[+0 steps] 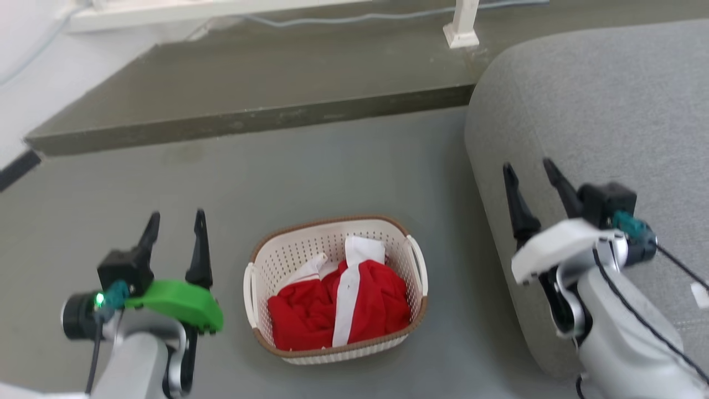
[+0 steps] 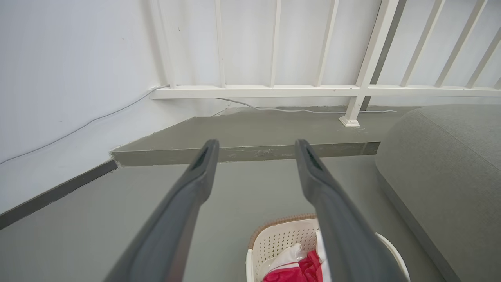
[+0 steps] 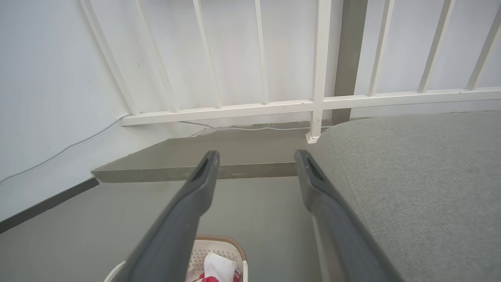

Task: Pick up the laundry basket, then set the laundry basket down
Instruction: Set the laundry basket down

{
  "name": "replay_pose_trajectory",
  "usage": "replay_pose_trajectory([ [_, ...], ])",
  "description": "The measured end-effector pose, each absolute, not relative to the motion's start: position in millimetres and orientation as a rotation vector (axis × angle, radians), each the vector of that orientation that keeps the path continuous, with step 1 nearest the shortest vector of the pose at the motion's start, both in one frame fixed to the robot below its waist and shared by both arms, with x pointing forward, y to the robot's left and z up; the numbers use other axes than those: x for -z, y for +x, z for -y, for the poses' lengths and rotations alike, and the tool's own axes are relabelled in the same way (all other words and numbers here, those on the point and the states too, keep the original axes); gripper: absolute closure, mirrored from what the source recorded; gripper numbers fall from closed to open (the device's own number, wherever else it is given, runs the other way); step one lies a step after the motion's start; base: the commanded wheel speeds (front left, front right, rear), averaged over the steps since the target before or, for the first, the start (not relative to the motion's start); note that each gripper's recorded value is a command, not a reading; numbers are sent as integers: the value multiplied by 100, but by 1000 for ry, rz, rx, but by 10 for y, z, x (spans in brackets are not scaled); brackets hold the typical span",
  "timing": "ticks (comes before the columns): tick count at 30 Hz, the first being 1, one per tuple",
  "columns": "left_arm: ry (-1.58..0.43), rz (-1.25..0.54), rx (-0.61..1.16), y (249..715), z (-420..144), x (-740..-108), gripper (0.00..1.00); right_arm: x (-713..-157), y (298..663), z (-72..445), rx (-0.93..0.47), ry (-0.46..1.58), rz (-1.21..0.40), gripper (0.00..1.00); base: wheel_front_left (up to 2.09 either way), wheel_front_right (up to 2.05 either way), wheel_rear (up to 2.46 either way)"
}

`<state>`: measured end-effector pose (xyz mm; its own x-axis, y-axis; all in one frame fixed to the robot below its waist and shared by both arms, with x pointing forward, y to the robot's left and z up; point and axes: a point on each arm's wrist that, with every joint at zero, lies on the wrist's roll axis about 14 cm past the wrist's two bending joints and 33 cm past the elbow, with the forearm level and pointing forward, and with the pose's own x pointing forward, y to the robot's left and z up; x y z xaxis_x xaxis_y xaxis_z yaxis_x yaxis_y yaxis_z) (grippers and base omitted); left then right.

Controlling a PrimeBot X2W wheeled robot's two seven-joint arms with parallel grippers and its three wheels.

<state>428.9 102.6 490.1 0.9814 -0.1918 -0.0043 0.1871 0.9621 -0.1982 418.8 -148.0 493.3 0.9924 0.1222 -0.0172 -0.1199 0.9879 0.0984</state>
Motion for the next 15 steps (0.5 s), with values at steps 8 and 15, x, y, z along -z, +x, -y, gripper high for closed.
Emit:
replay_pose_trajectory([
  [8, -197, -40, 190, 3958, -1042, -4837, 0, -4766, 3833, 1581, -73, 124, -63, 0, 0, 0, 0],
  [15, -206, -34, 191, 3762, -1029, -4849, 0, -4725, 3649, 1648, -44, 134, -67, 0, 0, 0, 0],
])
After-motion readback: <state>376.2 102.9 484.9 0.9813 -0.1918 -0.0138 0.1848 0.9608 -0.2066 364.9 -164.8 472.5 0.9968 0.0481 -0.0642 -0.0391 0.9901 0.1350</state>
